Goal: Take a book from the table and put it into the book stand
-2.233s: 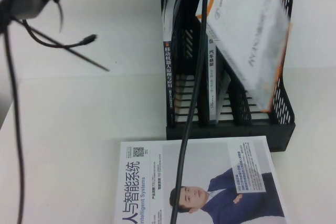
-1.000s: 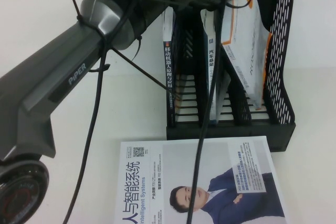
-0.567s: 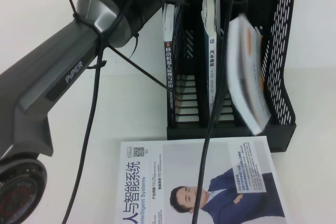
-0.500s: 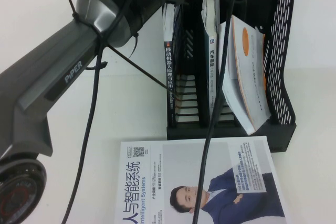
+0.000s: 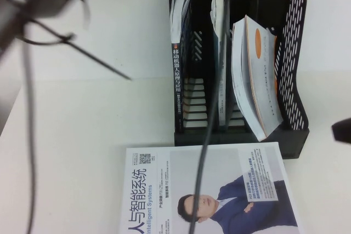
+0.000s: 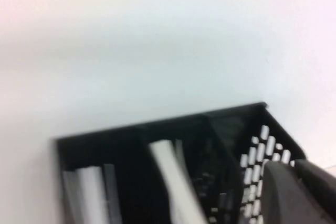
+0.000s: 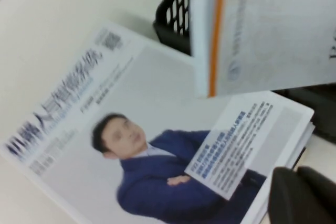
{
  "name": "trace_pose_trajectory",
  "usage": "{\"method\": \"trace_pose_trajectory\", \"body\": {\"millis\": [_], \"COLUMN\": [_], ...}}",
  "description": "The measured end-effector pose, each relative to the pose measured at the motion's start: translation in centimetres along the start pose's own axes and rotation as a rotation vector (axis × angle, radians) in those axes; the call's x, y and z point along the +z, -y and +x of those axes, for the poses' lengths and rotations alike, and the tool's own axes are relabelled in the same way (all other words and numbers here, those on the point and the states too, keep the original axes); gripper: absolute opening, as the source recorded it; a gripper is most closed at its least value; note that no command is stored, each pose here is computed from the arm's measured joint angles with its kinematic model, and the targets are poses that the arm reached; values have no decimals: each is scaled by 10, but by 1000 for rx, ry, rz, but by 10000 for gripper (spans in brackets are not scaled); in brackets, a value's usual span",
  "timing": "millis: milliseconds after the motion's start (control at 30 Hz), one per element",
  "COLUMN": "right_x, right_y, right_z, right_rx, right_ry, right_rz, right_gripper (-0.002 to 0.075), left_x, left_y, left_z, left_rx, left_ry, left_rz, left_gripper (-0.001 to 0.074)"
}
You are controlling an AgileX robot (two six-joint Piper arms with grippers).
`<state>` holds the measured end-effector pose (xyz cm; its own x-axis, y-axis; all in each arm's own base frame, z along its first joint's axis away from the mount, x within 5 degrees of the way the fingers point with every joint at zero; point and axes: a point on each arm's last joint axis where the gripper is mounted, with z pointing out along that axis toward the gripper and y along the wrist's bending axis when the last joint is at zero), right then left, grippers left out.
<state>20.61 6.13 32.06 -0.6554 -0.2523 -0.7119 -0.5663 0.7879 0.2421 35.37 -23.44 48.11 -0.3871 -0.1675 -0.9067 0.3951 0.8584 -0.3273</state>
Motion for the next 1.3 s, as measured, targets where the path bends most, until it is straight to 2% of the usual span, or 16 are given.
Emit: {"method": "trace_pose_trajectory", "body": {"millis": [167, 300, 400, 467, 500, 600, 633, 700, 767, 867, 1000, 1167, 1300], "right_x": [9, 12, 16, 21, 25, 38, 43, 53, 64, 81, 105, 128, 142], "right_y": [-29, -43, -50, -53, -54, -54, -53, -51, -49, -45, -39, -30, -22], "right_z": [21, 29, 29, 27, 26, 18, 14, 7, -2, -16, -29, -31, -32], "right_rx": [-179, -298, -323, -323, -318, -314, -313, -308, -304, -297, -293, -286, -281], "right_ry": [70, 135, 147, 154, 158, 157, 151, 138, 127, 129, 136, 122, 142], "right_rz": [50, 57, 38, 23, 20, 26, 28, 28, 34, 52, 83, 121, 175], "right_gripper": [5, 9, 52, 117, 173, 403, 482, 592, 645, 678, 688, 691, 659], "left_x": [-66, -103, -130, -147, -154, -175, -183, -198, -215, -245, -282, -326, -342], "left_y": [-3, -5, -8, -13, -16, -35, -44, -62, -80, -101, -117, -115, -112], "left_z": [-29, -35, -33, -27, -24, -10, -6, 2, 10, 20, 35, 57, 73], "left_rx": [135, 192, 226, 249, 261, 264, 246, 188, 83, -26, -89, -74, -55], "left_ry": [11, -24, -30, -32, -30, -29, -30, -37, -36, -20, 7, 70, 74], "left_rz": [-74, -105, -111, -126, -138, -179, -197, -236, -274, -357, -497, -633, -667], "left_gripper": [3, 1, 1, 1, 1, 1, 1, 1, 1, 1, 1, 0, 0]}}
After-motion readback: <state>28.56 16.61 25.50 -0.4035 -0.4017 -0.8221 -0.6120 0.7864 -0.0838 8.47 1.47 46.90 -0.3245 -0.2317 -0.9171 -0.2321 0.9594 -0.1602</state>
